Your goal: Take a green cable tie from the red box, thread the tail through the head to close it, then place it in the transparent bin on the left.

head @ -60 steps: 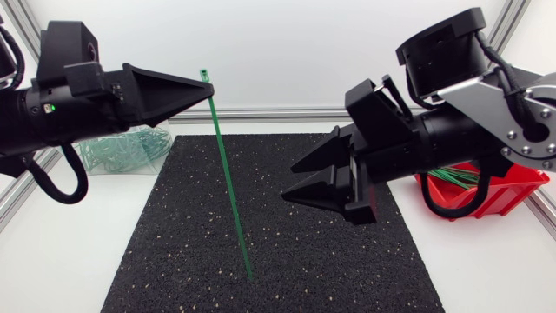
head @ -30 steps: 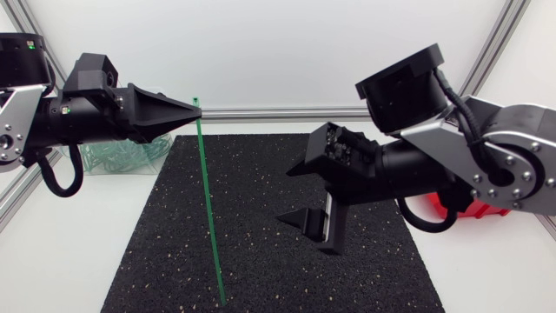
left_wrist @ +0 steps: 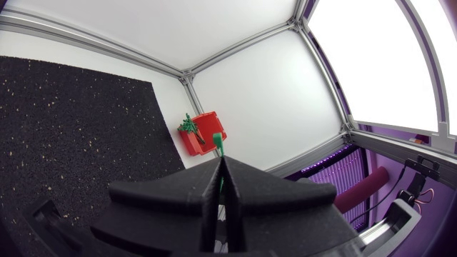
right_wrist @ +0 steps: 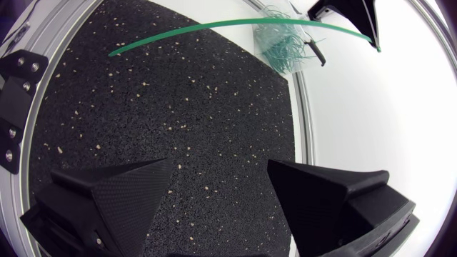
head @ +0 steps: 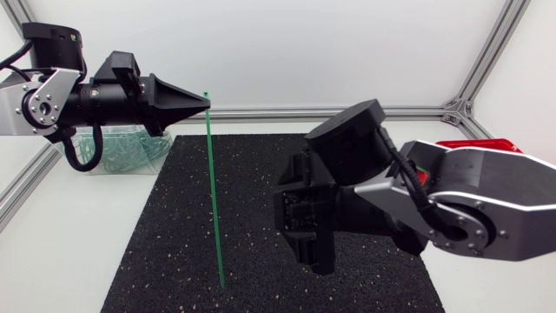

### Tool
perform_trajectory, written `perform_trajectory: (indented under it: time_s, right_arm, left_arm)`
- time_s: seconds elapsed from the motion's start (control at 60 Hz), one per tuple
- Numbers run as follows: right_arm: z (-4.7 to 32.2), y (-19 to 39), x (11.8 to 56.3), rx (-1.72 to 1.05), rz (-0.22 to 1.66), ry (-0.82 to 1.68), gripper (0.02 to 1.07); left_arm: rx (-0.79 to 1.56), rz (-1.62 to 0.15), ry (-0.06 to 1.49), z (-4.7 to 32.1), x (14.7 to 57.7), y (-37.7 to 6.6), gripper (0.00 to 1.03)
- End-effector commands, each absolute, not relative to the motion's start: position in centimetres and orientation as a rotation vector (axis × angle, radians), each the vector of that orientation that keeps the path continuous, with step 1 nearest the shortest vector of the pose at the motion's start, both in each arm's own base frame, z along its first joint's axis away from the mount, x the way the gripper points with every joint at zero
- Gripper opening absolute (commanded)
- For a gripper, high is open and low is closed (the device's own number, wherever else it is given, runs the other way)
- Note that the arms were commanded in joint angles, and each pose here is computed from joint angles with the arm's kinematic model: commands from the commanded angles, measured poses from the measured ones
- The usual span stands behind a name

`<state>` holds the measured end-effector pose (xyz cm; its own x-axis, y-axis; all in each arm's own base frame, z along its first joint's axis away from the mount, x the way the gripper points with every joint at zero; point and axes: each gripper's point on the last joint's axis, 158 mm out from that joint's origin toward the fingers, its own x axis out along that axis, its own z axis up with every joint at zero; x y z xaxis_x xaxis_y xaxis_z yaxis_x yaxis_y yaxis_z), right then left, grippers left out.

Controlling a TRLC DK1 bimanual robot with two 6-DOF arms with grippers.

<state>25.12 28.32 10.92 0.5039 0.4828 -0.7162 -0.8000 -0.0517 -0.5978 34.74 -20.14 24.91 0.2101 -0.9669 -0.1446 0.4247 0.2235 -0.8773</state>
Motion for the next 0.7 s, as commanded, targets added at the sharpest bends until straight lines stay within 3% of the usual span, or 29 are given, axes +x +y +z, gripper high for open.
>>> perform_trajectory:
  time_s: [0.0, 0.033, 0.1, 0.183, 0.25, 0.317, 0.383, 0.6, 0.683]
  right_arm:
    - [11.3, 29.2, 24.3, -1.295, 1.115, 0.294, 0.95]
    - [11.6, 29.4, 24.1, -1.302, 1.124, 0.274, 0.93]
    - [11.7, 29.8, 23.0, -1.348, 1.164, 0.238, 0.78]
    - [11.9, 30.1, 22.6, -1.331, 1.185, 0.275, 0.75]
    - [11.4, 30.2, 22.7, -1.344, 1.194, 0.288, 0.90]
    - [10.6, 30.1, 23.2, -1.363, 1.188, 0.303, 0.92]
    - [10.0, 30.2, 24.0, -1.388, 1.156, 0.293, 1.03]
    - [7.7, 29.7, 24.9, -1.555, 1.066, 0.204, 1.03]
    - [6.9, 29.0, 25.0, -1.588, 1.029, 0.276, 1.03]
  left_arm:
    - [-0.839, -1.140, 0.844, 25.6, 35.1, -19.8, 0.03]
    - [-0.842, -1.138, 0.845, 25.5, 35.2, -19.7, 0.03]
    - [-0.840, -1.135, 0.843, 25.1, 35.4, -19.5, 0.03]
    - [-0.834, -1.142, 0.846, 24.5, 35.6, -19.5, 0.03]
    - [-0.830, -1.147, 0.851, 24.2, 35.5, -19.7, 0.03]
    - [-0.825, -1.150, 0.849, 24.1, 35.4, -19.7, 0.03]
    - [-0.824, -1.148, 0.847, 24.0, 35.5, -19.6, 0.03]
    - [-0.826, -1.142, 0.851, 23.5, 35.5, -19.5, 0.03]
    - [-0.825, -1.143, 0.853, 23.5, 35.5, -19.6, 0.03]
